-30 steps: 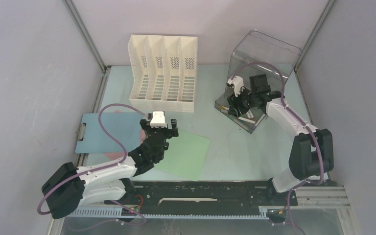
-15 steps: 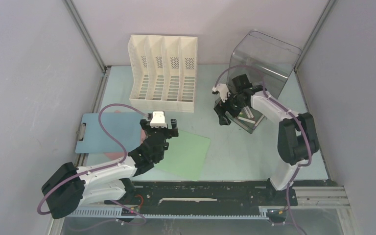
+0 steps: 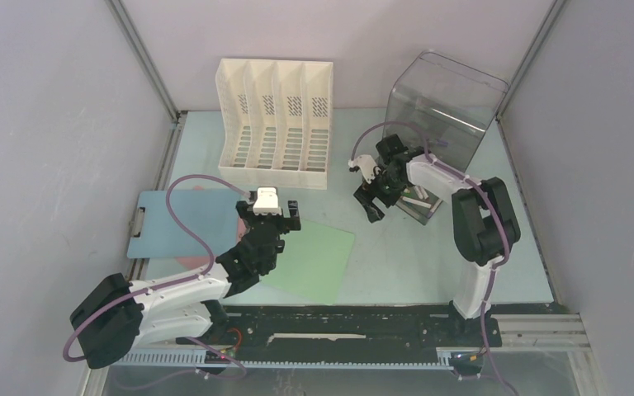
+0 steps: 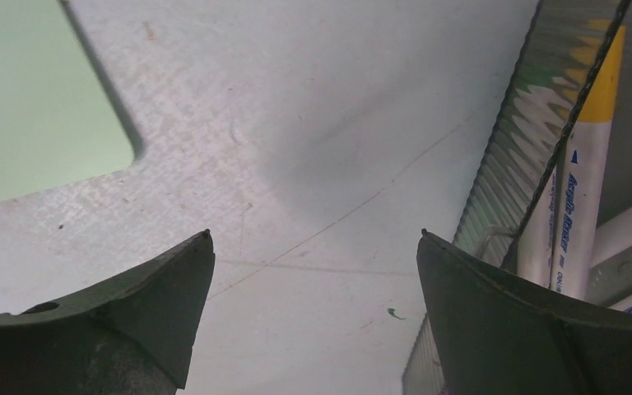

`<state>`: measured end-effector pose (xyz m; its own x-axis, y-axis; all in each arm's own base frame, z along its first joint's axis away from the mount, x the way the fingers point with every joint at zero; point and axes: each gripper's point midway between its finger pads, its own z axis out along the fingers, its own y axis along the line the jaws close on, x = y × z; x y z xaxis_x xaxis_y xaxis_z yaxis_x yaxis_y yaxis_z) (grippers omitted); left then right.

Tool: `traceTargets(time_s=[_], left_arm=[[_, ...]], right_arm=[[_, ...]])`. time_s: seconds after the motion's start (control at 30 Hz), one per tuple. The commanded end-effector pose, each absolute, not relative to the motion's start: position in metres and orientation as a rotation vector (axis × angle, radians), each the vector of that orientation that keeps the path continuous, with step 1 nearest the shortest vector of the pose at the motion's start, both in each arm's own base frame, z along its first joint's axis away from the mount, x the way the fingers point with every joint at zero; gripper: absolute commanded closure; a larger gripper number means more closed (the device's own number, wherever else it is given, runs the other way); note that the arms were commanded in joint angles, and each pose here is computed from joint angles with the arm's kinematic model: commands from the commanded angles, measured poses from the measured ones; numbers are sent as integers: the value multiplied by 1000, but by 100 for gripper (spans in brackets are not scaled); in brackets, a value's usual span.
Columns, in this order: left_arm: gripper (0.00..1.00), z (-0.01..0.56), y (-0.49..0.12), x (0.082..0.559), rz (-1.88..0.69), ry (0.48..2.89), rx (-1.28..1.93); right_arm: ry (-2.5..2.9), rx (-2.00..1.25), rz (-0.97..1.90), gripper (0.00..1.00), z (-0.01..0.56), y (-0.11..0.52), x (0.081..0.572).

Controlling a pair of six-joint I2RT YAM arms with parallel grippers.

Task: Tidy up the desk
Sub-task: Close the drawer in the storage box.

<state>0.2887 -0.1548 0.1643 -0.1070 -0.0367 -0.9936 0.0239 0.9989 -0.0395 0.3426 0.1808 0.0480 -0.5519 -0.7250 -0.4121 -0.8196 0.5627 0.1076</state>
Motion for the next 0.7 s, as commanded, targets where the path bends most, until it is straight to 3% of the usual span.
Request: traceTargets(time_s=[0.0, 0.2, 0.67], left_arm=[[0, 177, -150, 291, -45, 1645, -51], [0, 176, -150, 291, -43, 1645, -49], [0, 177, -149, 291, -44, 1645, -49]], right_arm=[[2489, -1173, 225, 0, 50, 168, 371], [2450, -1032, -78, 0, 56, 136, 403], [2430, -871, -440, 0, 49, 78, 437]])
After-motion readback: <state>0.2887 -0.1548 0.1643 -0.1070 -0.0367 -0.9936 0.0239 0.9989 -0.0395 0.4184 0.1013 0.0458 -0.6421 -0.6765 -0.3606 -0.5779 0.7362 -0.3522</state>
